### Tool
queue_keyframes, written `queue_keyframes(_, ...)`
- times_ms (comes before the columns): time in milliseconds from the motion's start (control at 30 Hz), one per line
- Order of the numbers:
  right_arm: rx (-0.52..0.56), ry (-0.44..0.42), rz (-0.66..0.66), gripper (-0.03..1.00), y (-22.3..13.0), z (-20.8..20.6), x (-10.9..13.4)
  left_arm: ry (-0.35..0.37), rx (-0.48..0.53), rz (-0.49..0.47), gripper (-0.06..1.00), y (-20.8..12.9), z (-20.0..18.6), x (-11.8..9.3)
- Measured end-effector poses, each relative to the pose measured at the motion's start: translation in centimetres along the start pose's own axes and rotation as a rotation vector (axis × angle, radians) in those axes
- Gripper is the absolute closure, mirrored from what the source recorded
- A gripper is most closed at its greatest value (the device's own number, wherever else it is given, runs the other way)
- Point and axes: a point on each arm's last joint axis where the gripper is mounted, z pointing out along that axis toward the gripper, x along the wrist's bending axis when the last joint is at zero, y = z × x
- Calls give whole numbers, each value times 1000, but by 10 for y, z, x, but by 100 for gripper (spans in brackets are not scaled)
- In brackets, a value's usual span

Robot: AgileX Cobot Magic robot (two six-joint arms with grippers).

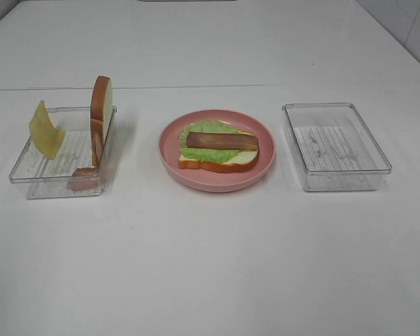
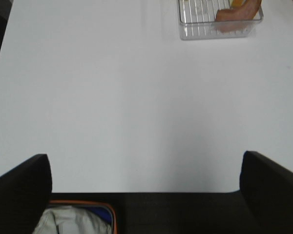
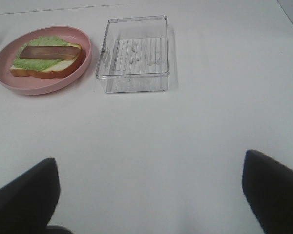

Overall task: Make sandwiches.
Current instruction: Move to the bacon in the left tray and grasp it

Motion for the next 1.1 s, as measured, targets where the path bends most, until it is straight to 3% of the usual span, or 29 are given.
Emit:
queue_keyframes(167,0,0,0,3,0,0,0,-1,107,2,-5,42,13,0)
queue_keyframes(333,0,0,0,3,0,0,0,-2,279,6,-5,107,60,0)
queue_keyframes(467,0,0,0,3,0,0,0,-6,345,14,-5,134,88,-2)
queue_keyframes(533,0,0,0,3,0,0,0,-35,405,49,-5,165,125,-21)
queue_keyframes(633,0,0,0,3,0,0,0,-40,417,46,-5,170,133,-27)
queue_keyframes(700,0,0,0,3,0,0,0,-55,464,46,-5,184,163,-51)
queue_keyframes(733,0,0,0,3,0,0,0,-55,464,46,-5,184,163,-51)
queue_keyframes(800,0,0,0,3,0,0,0,-63,533,55,-5,192,204,-85)
queue_keyframes(900,0,0,0,3,0,0,0,-62,547,53,-5,194,214,-91)
queue_keyframes(967,0,0,0,3,0,0,0,-62,577,54,-5,195,236,-109)
queue_keyframes(1100,0,0,0,3,0,0,0,-60,598,55,-5,195,253,-123)
